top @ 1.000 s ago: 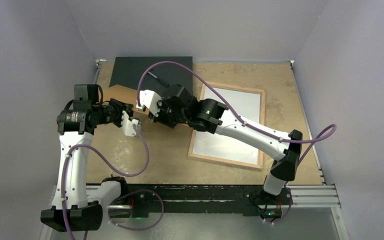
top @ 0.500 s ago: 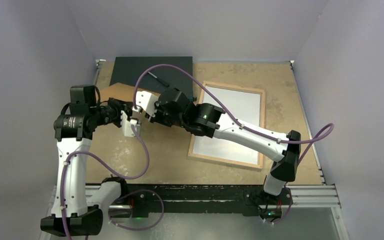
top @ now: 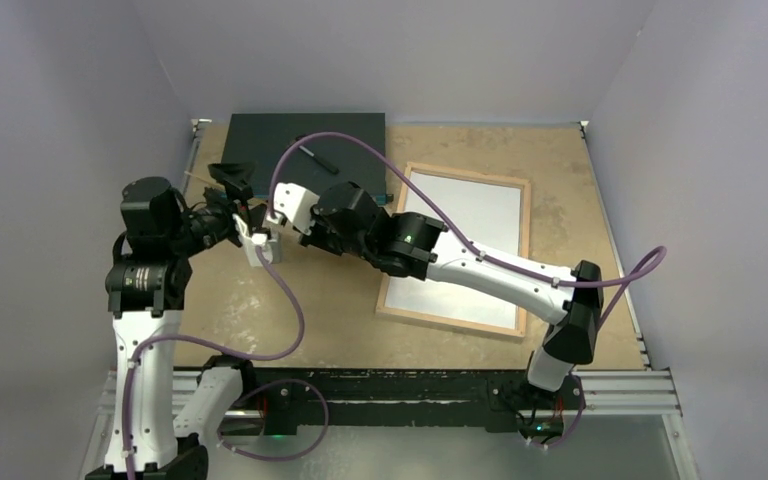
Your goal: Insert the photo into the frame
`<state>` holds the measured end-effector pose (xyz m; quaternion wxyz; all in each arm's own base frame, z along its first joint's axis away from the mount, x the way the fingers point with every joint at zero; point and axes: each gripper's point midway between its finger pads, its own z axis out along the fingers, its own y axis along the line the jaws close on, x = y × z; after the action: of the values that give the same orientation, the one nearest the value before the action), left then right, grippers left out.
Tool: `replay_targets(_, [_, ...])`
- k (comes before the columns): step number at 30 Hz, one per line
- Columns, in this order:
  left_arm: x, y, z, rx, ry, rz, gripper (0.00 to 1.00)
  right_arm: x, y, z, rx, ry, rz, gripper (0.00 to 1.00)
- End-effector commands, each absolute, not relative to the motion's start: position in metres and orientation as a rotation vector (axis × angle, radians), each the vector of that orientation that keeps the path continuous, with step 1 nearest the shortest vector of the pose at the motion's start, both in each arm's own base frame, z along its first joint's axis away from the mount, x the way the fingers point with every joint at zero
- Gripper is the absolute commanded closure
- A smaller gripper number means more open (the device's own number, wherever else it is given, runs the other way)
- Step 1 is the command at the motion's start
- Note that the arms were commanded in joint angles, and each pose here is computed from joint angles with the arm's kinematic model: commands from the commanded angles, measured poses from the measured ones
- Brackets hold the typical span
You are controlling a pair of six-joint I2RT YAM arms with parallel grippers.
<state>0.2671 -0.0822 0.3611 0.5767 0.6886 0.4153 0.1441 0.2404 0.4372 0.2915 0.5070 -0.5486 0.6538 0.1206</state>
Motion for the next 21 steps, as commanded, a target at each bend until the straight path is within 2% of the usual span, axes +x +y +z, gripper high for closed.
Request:
replay_targets(1, [0.274,-0.084,0.421,1.398,0.899,0.386,0.16,0.239,0.437,0.307,-1.221,1.611,0.359,1.00])
replay_targets(9, [0.282,-0.063,0.443,1.095,1.096,0.324,0.12,0.283,0.415,0.333,-1.006,1.700,0.429,1.00])
replay_targets(15, [0.335,-0.039,0.459,0.760,1.320,0.193,0.10,0.332,0.354,0.371,-0.709,1.751,0.636,1.00])
replay_targets(21, [0.366,-0.024,0.454,0.512,1.502,0.083,0.08,0.316,0.303,0.408,-0.572,1.574,0.863,1.00])
